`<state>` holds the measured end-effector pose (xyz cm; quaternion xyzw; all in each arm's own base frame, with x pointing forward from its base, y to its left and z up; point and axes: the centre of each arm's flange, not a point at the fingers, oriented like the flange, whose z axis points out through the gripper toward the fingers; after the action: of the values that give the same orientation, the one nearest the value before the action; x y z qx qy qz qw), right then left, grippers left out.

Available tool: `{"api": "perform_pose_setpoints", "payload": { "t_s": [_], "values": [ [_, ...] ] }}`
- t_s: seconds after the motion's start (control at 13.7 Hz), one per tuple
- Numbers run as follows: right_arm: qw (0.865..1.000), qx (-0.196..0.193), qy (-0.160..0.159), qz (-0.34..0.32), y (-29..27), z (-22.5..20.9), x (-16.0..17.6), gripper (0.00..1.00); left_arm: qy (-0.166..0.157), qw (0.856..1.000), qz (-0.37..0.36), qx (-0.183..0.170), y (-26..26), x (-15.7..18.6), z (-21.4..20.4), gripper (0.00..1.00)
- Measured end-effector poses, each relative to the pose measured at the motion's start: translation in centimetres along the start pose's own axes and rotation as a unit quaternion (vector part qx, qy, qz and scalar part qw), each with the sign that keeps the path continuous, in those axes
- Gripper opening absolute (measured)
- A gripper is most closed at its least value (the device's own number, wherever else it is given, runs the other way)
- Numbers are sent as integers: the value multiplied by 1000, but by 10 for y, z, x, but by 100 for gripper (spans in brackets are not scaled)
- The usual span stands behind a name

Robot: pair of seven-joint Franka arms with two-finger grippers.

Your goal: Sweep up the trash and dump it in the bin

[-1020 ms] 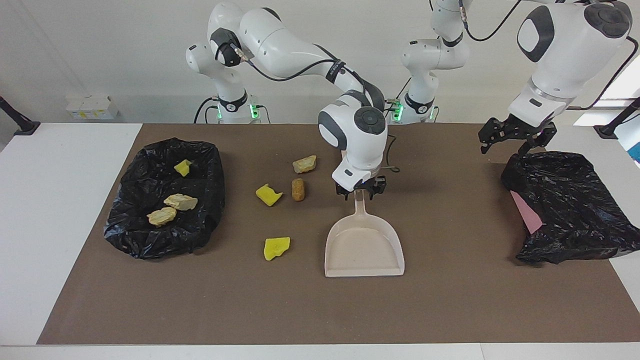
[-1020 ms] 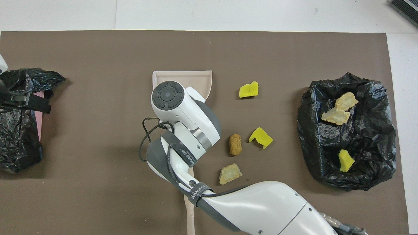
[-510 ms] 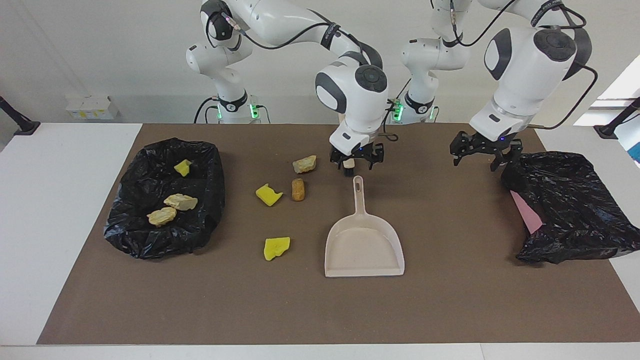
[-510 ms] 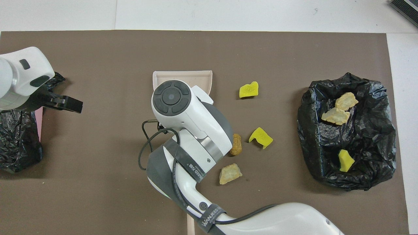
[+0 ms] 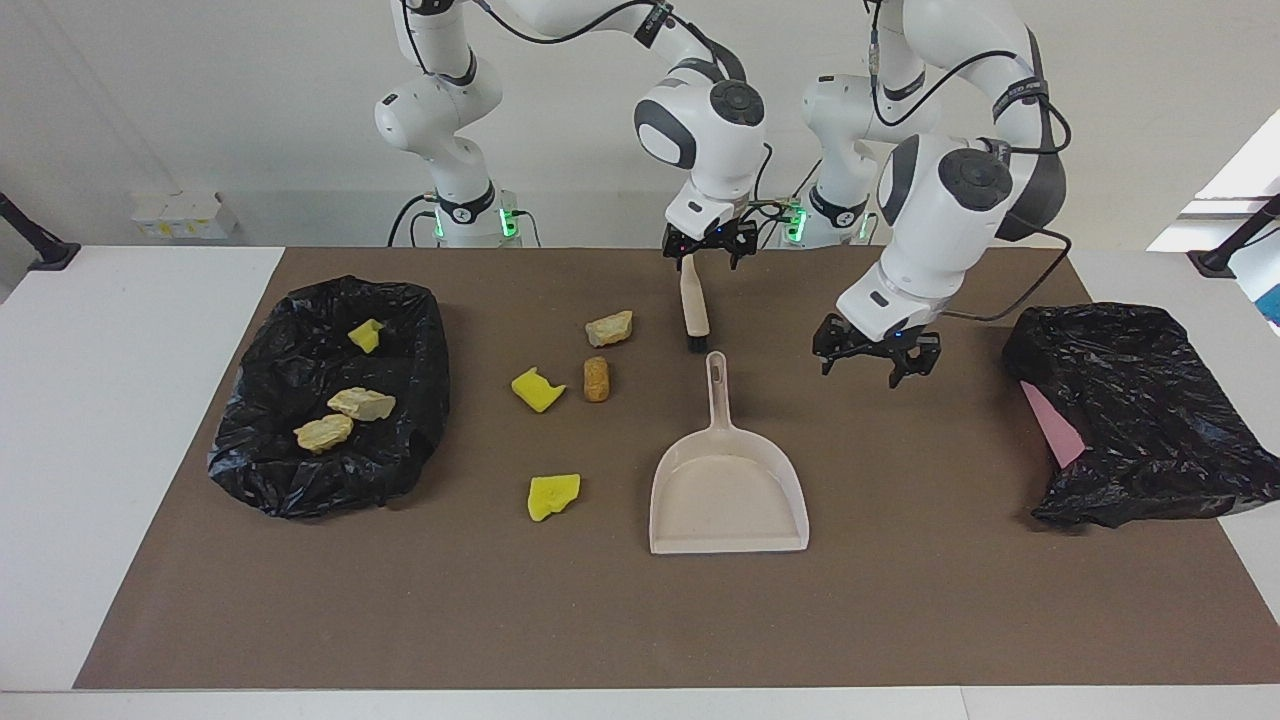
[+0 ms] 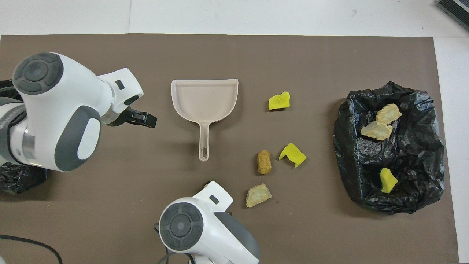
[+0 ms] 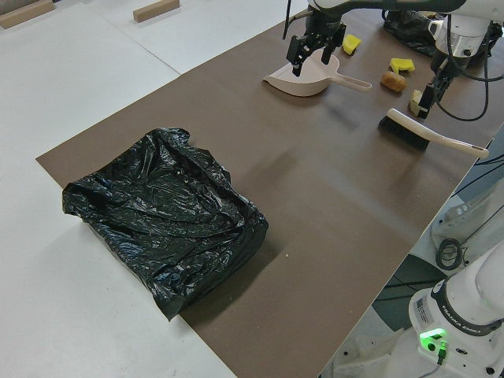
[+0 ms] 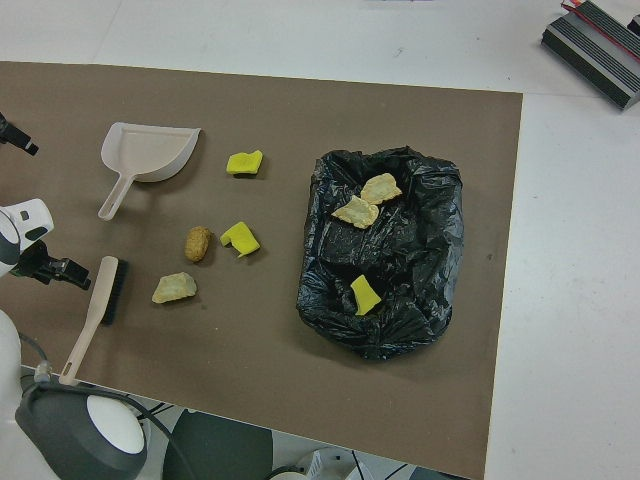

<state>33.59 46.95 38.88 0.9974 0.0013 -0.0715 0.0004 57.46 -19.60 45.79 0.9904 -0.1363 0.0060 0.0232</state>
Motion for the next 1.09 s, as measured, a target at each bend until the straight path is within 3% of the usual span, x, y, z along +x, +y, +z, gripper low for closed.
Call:
{"api": "perform_pose_setpoints", "payload": {
  "t_s": [0.44, 0.66, 1.09],
  "values": [
    [998, 39, -27, 39, 9, 63, -56, 100, 9, 999, -31, -7, 104, 0, 32, 100],
    [998, 41, -24, 43, 12, 75, -62, 100, 7, 999, -46, -8, 148, -6, 52, 100],
    [998, 43, -22, 44, 13, 71, -62, 96, -4, 998, -64, -3, 162, -23, 109, 100]
  ]
}}
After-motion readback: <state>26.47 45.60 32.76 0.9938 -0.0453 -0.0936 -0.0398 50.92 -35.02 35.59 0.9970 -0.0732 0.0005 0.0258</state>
